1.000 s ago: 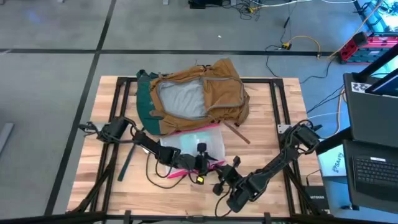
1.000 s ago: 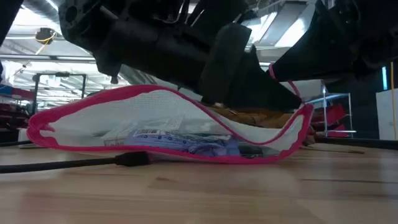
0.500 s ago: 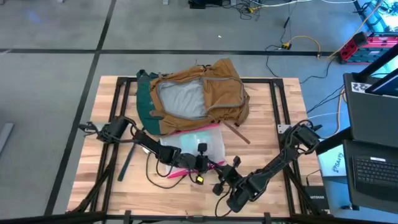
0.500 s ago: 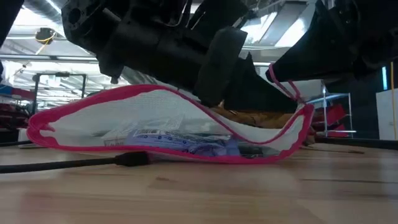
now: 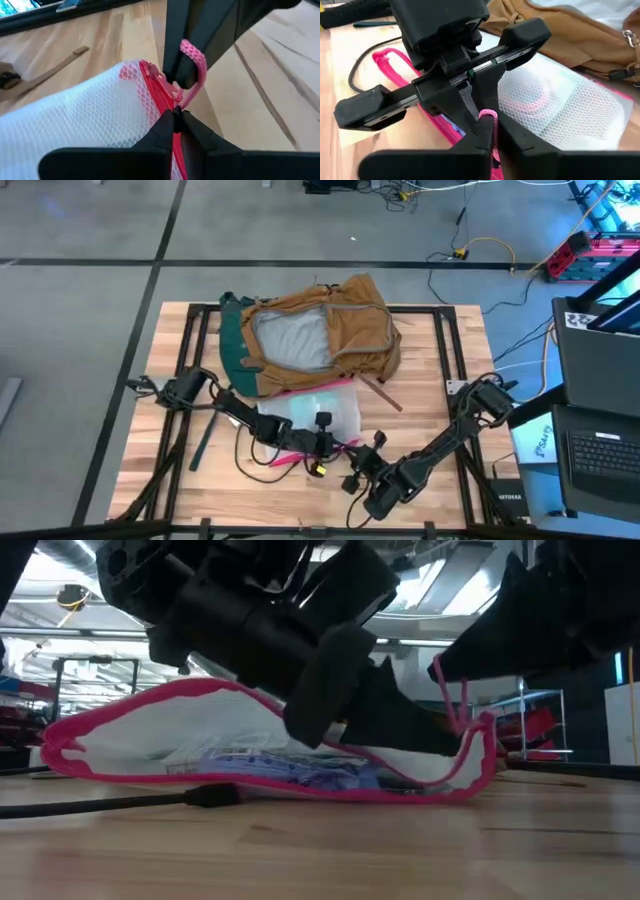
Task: Unpack backpack
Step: Close the pink zipper pouch
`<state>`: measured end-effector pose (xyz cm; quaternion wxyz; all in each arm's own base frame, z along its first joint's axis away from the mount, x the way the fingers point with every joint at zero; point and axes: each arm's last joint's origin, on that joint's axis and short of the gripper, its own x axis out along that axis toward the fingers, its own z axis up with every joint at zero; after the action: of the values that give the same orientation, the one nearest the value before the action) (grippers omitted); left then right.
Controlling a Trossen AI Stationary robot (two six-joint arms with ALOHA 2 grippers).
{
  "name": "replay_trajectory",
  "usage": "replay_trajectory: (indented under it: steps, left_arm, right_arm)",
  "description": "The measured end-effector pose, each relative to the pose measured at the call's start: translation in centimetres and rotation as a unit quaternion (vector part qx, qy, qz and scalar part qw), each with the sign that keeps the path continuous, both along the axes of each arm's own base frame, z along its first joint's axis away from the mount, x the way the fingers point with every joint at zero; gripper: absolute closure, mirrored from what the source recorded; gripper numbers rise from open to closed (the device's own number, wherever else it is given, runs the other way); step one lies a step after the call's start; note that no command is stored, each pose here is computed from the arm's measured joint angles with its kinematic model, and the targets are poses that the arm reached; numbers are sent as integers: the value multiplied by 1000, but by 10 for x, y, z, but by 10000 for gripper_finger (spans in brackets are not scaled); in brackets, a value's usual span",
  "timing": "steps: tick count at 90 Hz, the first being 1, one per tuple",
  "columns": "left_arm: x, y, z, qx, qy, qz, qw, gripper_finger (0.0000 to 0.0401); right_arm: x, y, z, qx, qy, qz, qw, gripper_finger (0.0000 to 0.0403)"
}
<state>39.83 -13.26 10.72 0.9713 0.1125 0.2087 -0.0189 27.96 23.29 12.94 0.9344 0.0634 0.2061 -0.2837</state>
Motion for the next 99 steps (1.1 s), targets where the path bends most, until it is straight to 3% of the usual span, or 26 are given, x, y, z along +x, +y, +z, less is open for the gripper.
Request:
replay_trajectory:
  steps: [19, 60, 78, 99]
  left_arm:
    - [-2, -2, -1, 5, 7, -3, 1000, 401]
    - [-5, -1, -7, 6, 43, 3, 999, 401]
    - [-15, -10, -3, 10, 85, -6, 996, 401]
    - [-25, -25, 11, 23, 88, -22, 996, 401]
  right_arm:
    - [0, 3, -3, 15, 67, 55, 996, 381]
    - [-1, 6, -6, 2, 146, 133, 980, 198]
    - [-3, 5, -7, -24, 169, 146, 974, 182]
    - [-9, 0, -11, -52, 224, 158, 960, 182]
